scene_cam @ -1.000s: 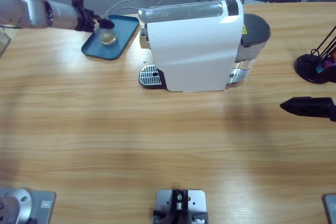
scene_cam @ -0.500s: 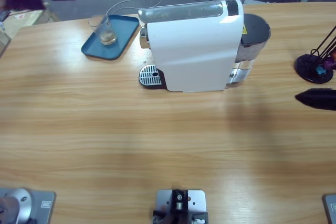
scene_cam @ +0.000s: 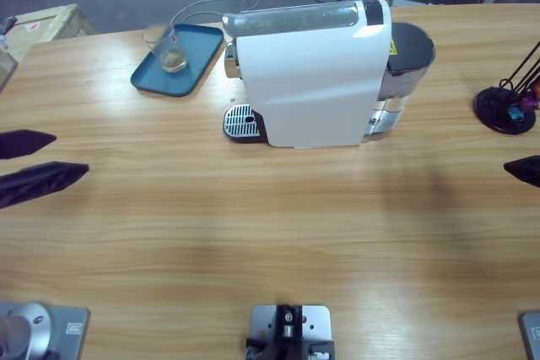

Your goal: Pour coffee

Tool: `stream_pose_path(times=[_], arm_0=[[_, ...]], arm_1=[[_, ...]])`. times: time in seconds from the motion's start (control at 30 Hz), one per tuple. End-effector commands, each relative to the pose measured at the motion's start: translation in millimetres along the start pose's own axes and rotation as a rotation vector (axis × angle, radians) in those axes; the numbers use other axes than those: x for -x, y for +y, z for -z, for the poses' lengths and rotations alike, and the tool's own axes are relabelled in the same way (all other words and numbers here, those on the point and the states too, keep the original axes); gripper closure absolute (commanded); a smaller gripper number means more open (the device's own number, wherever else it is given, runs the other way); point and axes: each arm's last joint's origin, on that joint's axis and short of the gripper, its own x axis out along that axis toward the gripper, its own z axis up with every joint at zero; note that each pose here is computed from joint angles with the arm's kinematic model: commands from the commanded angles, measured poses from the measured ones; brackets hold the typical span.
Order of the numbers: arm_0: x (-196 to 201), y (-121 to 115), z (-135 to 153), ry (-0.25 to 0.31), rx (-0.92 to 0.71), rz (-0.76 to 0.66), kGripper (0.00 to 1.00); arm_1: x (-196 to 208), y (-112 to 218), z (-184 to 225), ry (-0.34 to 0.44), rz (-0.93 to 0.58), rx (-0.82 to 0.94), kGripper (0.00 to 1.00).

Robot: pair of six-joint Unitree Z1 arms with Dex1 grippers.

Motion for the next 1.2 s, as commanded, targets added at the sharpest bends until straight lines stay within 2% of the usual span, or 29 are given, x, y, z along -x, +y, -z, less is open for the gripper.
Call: stream_pose_path(times=[0.03, 0.17, 0.37, 0.43, 0.53, 0.63, 0.73, 0.8, 0.9, 1.0, 1.03, 1.2], arm_0=[[-3, -2, 13, 0.061, 0.004, 0.049, 0.009], [-2, -9, 12, 0.087, -0.038, 0.1, 0.009], [-5, -7, 8, 0.106, -0.047, 0.052, 0.009], [-3, -7, 6, 0.125, -0.045, 0.057, 0.009], [0, -8, 6, 0.125, -0.045, 0.061, 0.009], [8, -9, -2, 0.175, -0.041, 0.056, 0.009], [11, -8, 5, 0.195, -0.039, 0.045, 0.009], [12, -6, 11, 0.246, -0.035, 0.027, 0.009], [10, -6, 11, 0.261, -0.035, 0.021, 0.009], [5, -6, 8, 0.28, -0.034, 0.02, 0.009], [6, -7, 7, 0.267, -0.036, 0.027, 0.009], [28, -7, 15, 0.118, -0.051, 0.049, 0.006]], arm_1=[[-6, 0, 9, 0.032, -0.006, 0.024, 0.0], [0, -1, 15, -0.02, -0.032, -0.004, 0.0], [-4, -3, 31, -0.089, -0.028, -0.01, 0.0], [0, -5, 34, -0.118, -0.032, 0.002, 0.0], [9, -7, 36, -0.152, -0.028, 0.009, 0.0], [16, -7, 26, -0.117, -0.025, 0.03, 0.0], [17, -7, 29, -0.101, -0.022, 0.04, 0.0], [14, -7, 28, -0.1, -0.02, 0.061, 0.0], [7, -5, 25, -0.071, -0.016, 0.099, 0.004], [10, -6, 27, -0.083, -0.009, 0.097, 0.004], [11, -7, 28, -0.087, -0.006, 0.096, 0.004], [7, -6, 25, -0.075, 0.008, 0.091, 0.0]])
